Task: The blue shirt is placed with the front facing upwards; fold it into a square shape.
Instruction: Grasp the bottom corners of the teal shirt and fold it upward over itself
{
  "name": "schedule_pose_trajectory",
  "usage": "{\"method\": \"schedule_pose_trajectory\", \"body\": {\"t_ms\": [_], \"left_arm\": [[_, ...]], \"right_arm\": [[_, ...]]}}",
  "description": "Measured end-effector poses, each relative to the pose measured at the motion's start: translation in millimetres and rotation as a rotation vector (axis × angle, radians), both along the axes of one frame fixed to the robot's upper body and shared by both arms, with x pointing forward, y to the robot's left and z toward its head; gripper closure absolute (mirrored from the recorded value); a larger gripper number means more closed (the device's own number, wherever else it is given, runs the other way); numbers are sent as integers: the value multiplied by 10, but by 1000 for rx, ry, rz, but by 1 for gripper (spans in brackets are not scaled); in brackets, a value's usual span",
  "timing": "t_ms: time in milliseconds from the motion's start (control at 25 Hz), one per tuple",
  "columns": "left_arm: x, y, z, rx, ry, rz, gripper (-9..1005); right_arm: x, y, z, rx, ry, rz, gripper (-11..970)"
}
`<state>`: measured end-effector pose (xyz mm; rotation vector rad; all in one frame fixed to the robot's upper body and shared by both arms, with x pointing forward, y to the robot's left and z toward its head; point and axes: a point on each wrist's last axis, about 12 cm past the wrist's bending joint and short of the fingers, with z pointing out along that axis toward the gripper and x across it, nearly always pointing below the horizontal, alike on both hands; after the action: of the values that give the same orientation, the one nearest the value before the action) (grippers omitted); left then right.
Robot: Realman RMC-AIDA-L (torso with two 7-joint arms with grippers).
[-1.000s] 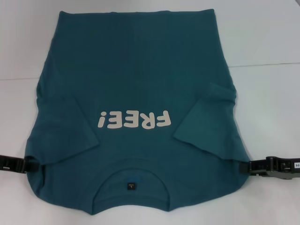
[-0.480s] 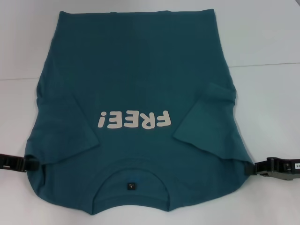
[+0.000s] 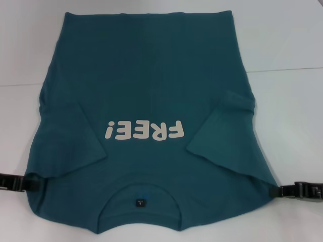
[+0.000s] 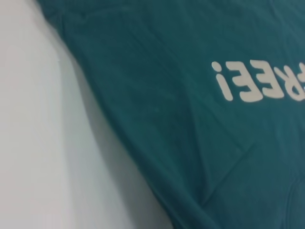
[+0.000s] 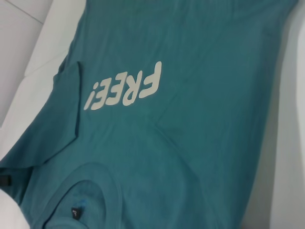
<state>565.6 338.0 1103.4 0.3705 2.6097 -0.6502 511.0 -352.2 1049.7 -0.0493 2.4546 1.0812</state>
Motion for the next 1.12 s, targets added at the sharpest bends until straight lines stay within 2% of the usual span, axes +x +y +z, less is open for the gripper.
{"method": "schedule_pose_trajectory", "body": {"t_ms": [360,760,960,1120], "left_arm": [[-218,190,-27,-129,18,78,975],[-365,223,-35,-190,57,60,974],[-400,215,-39,-202,67,41,973],[-389,186,-40,-220,52,29,973]], "right_arm": [[-362,-236,-33,66,-60,-35,928],[-651,-444,-58,84,-75,-97,928],[-731,-507,-44,95,-86,-115,928],[-720,-530,-27,95,-108,-128,928]]}}
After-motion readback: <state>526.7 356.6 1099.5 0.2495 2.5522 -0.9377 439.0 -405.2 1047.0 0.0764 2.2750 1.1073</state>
